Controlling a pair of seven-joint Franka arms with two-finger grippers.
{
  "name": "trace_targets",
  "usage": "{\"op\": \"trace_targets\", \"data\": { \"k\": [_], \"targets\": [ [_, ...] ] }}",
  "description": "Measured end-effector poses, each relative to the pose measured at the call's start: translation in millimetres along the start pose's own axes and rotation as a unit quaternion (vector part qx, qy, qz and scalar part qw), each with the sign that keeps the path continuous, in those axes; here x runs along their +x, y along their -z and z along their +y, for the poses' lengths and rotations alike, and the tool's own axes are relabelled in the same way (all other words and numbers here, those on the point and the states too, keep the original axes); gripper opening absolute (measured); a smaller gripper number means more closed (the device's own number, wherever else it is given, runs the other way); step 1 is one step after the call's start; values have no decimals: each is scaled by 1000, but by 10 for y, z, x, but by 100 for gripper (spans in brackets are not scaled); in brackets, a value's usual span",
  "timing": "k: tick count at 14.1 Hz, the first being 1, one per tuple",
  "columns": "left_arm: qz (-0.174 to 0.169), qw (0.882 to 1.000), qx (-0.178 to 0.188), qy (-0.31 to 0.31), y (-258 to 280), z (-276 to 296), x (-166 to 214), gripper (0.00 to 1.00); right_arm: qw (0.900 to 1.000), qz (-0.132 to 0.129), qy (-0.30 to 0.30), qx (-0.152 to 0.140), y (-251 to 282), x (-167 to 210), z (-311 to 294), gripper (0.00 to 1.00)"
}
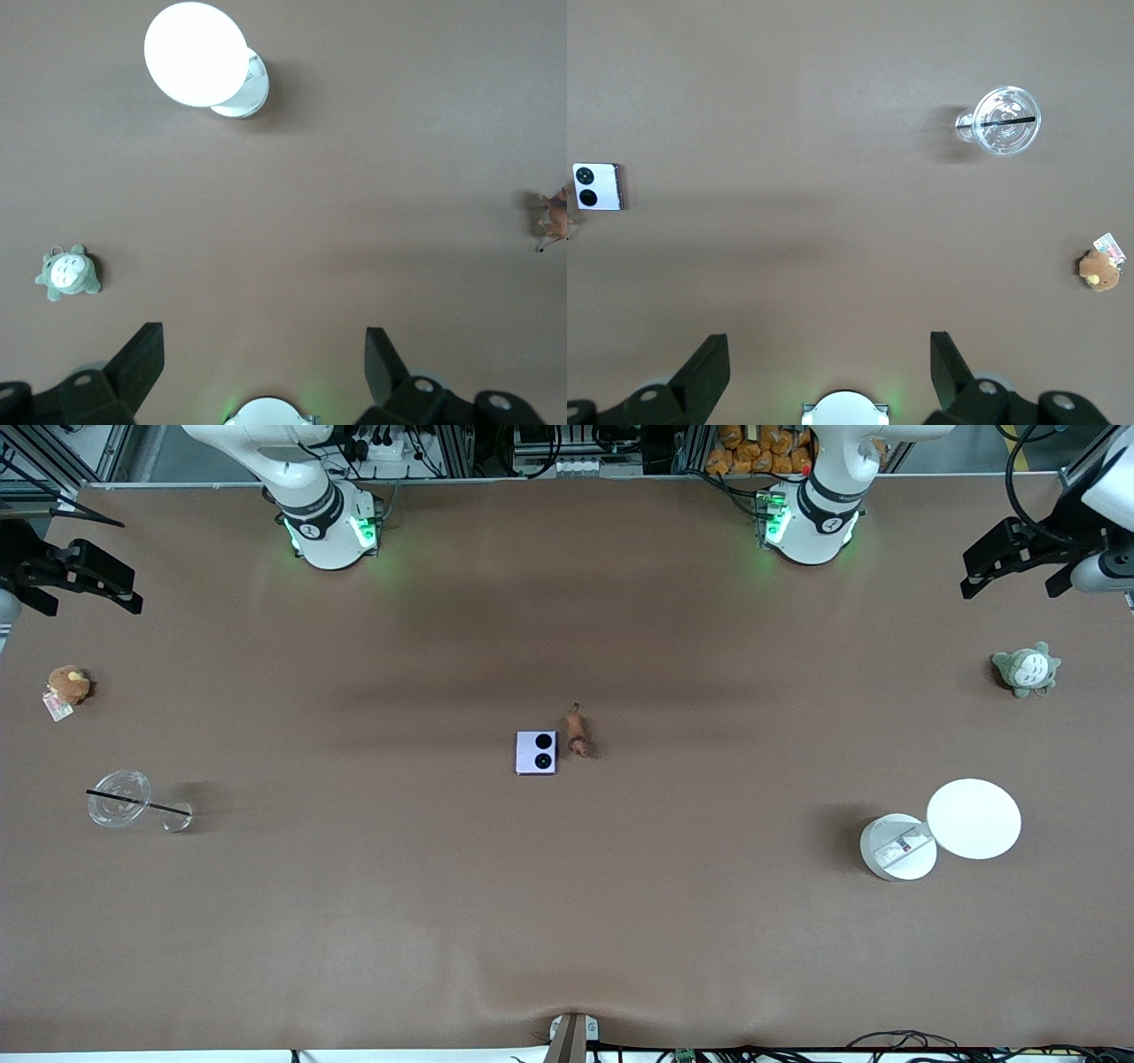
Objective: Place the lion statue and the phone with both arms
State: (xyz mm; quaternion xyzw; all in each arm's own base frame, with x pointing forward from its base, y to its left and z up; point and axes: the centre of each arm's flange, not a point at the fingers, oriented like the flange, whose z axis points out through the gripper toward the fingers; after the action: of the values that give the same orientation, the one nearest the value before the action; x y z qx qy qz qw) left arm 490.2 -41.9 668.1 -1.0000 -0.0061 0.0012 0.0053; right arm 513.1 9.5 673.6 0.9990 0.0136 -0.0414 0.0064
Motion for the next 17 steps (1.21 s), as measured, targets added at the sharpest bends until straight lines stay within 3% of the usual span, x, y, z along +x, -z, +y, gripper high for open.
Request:
{"op": "trace_targets", "data": {
  "k": [17],
  "targets": [
    [-19, 1000, 1, -7, -65, -72, 48, 100, 1000, -1, 1, 1, -11, 8, -11, 100]
  ]
}}
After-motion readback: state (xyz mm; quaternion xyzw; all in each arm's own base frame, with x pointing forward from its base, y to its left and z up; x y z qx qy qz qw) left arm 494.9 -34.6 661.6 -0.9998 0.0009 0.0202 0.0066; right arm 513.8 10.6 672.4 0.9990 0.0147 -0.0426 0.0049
